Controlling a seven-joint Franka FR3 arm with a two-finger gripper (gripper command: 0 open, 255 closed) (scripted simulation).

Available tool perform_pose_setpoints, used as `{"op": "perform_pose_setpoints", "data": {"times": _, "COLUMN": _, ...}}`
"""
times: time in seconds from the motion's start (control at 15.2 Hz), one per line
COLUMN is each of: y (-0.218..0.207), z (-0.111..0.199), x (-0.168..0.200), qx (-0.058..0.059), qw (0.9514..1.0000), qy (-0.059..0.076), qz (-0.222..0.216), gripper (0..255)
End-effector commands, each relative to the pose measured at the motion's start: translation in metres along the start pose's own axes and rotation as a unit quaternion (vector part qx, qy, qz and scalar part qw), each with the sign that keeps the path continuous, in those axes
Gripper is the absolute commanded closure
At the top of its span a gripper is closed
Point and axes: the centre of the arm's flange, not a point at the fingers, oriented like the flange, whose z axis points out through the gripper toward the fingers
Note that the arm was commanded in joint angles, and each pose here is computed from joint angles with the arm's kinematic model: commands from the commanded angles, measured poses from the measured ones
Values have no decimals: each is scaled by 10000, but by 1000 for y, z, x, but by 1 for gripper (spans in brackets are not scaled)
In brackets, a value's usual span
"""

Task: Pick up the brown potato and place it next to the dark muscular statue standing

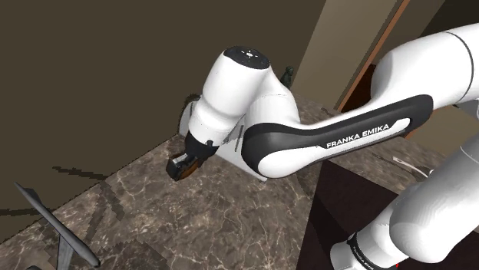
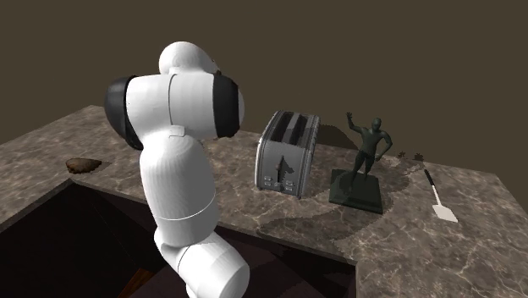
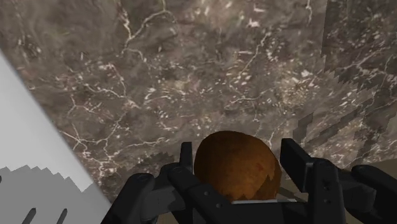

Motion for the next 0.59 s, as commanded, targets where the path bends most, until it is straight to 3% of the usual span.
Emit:
{"op": "perform_pose_setpoints", "data": {"times": 0.0, "y": -1, "z": -11, "x": 2, "qx": 1, "qw": 10000, "qy": -2, "qz": -1, "gripper": 255}}
{"op": "perform_pose_setpoints", "data": {"times": 0.53, "y": -3, "z": -52, "x": 14, "qx": 1, "qw": 10000, "qy": -2, "qz": -1, "gripper": 255}}
